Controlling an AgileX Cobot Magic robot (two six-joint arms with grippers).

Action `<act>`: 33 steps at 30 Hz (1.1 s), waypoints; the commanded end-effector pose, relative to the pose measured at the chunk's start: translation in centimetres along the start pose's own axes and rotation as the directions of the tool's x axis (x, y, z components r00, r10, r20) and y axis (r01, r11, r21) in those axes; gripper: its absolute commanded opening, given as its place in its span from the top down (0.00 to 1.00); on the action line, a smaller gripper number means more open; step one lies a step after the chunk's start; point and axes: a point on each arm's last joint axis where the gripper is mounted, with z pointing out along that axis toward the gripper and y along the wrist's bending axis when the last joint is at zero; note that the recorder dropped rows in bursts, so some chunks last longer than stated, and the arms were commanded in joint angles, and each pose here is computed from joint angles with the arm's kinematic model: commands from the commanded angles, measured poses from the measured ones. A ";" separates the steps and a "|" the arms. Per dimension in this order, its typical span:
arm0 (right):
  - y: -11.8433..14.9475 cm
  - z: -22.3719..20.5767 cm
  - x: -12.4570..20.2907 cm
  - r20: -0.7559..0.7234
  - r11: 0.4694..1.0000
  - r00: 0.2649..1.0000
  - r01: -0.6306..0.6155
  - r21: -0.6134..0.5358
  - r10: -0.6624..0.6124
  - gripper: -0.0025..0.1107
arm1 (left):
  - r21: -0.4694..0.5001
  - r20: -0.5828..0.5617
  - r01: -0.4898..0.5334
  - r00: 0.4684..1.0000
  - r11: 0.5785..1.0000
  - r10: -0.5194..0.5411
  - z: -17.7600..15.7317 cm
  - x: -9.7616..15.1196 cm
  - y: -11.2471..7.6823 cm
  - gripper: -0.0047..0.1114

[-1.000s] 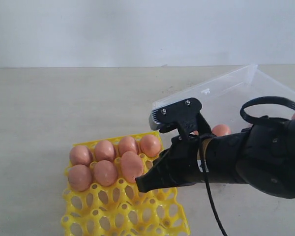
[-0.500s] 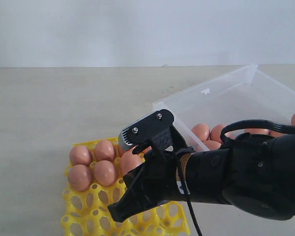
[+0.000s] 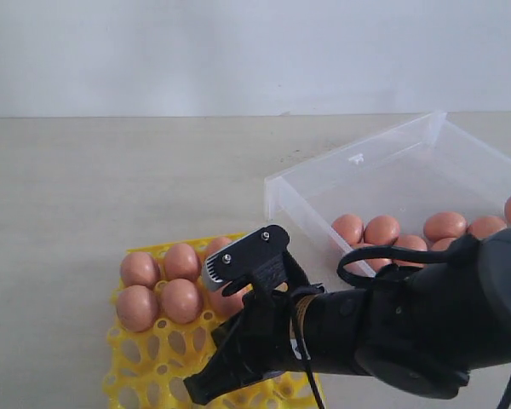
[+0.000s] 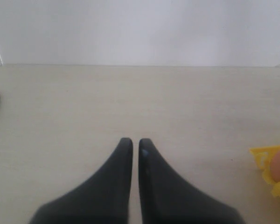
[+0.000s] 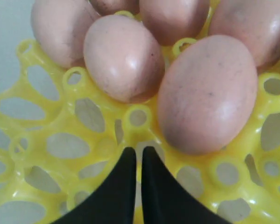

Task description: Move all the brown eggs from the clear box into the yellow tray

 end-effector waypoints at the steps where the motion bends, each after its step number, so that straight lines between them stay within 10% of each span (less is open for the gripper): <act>1: 0.4 -0.9 -1.0 0.051 1.000 0.999 0.002 -0.016 -0.001 0.98 | -0.003 0.011 -0.002 1.000 1.000 0.002 0.0 -0.1 0.0 0.92; 33: -0.5 -1.4 -1.7 0.085 0.993 0.994 0.060 0.100 -0.069 0.98 | -0.003 0.011 -0.002 1.000 1.000 0.002 0.0 -0.1 0.0 0.92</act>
